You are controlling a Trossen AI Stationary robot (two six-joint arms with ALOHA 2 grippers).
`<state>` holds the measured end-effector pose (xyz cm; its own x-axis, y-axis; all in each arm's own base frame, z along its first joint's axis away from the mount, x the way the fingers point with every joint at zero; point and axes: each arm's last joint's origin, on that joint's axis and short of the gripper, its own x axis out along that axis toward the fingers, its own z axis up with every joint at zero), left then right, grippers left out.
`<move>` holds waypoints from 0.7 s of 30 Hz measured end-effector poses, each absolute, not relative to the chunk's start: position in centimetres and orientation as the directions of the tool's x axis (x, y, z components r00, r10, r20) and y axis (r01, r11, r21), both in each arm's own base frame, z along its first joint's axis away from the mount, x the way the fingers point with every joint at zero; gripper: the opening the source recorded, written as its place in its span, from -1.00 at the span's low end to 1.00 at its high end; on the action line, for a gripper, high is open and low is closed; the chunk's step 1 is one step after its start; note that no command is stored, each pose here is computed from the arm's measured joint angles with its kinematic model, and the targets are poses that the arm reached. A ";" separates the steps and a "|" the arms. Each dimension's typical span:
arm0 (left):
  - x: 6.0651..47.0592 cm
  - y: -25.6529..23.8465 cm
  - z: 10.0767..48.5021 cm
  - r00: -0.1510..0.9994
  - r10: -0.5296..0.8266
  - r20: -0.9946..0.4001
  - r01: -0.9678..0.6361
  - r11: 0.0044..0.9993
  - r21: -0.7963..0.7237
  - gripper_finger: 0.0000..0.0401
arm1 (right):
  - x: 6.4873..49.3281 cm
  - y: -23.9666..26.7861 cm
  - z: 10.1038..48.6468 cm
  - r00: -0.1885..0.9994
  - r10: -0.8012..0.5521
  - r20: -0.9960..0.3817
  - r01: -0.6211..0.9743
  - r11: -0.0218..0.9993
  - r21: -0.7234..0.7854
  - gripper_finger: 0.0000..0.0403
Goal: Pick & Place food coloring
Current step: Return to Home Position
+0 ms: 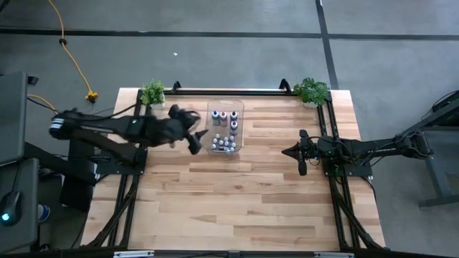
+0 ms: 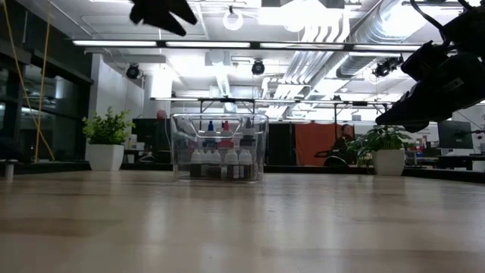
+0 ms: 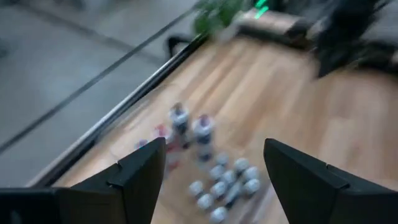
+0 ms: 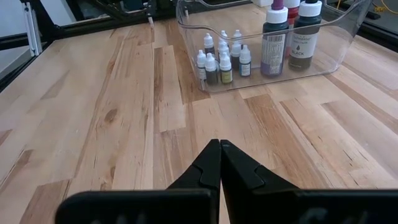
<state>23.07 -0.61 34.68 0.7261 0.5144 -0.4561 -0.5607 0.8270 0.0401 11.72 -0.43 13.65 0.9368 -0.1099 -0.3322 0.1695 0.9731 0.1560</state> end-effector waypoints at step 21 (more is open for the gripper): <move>14.2 0.8 23.4 0.991 0.089 0.100 -0.084 0.995 -0.052 0.33 | 11.7 -0.4 13.7 0.937 -0.110 -0.330 0.169 0.973 0.156 -1.00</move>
